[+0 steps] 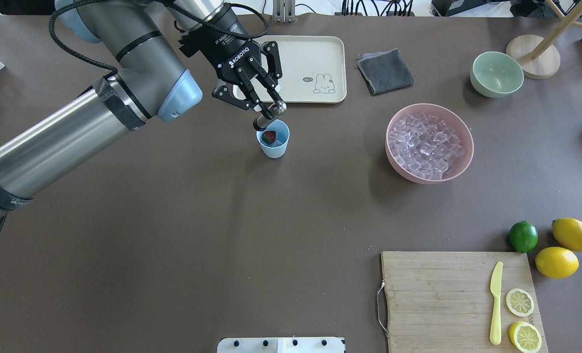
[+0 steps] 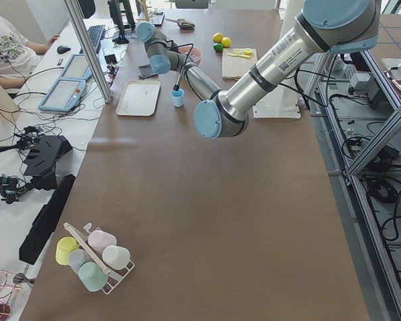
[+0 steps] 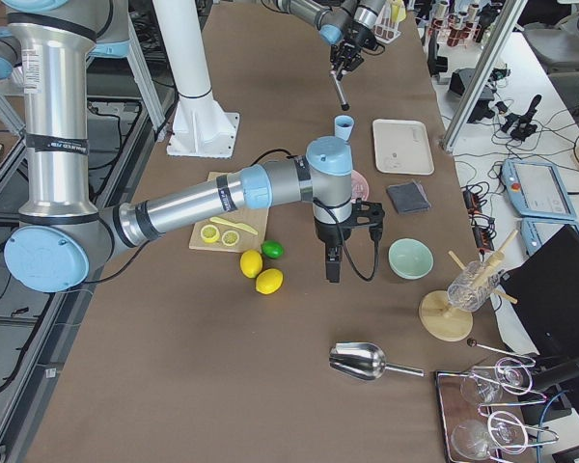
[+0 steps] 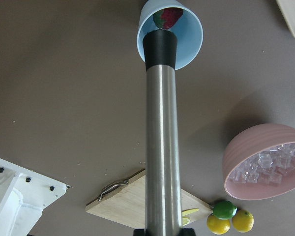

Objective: Mash ice and strawberries in cup
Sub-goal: 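Press the muddler down into the cup onto the strawberry and ice, then lift the muddler out of the cup and carry it back toward the robot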

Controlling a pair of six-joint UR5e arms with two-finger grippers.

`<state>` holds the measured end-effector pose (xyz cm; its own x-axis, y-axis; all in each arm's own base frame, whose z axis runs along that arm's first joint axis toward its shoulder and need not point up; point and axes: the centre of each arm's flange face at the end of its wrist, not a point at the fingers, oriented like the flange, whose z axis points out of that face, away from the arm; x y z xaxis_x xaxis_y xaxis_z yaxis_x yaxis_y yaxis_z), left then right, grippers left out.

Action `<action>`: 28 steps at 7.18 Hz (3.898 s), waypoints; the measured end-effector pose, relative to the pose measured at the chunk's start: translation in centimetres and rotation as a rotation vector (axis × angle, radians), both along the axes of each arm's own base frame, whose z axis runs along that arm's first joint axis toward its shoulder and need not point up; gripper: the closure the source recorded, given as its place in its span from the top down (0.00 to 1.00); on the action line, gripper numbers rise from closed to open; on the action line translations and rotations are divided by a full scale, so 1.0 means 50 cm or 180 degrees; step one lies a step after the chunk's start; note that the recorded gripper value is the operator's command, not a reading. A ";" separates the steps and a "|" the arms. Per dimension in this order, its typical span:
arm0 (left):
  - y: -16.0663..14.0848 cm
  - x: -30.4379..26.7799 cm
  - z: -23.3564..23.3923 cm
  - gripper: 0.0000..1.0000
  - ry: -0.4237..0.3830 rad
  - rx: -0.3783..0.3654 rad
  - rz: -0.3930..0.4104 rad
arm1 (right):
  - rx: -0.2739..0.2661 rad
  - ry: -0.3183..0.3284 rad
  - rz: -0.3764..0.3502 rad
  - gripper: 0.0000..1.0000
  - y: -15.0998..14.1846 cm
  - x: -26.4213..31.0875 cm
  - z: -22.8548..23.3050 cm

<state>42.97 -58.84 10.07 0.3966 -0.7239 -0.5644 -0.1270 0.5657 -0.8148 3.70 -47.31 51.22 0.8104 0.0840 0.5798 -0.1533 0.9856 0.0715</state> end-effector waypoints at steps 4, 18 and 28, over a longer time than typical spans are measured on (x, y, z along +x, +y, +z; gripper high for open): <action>0.016 0.079 0.016 0.00 -0.0027 0.0113 -0.0011 | -0.0033 0.0003 0.0004 0.96 0.009 0.002 0.010; 0.024 0.096 0.004 0.00 -0.0076 0.0041 -0.0204 | -0.0043 0.0004 0.0005 0.96 0.026 0.004 0.013; -0.158 -0.541 0.439 0.00 -0.0097 0.1158 -0.1196 | -0.0022 -0.0277 -0.0062 0.97 0.022 -0.011 -0.012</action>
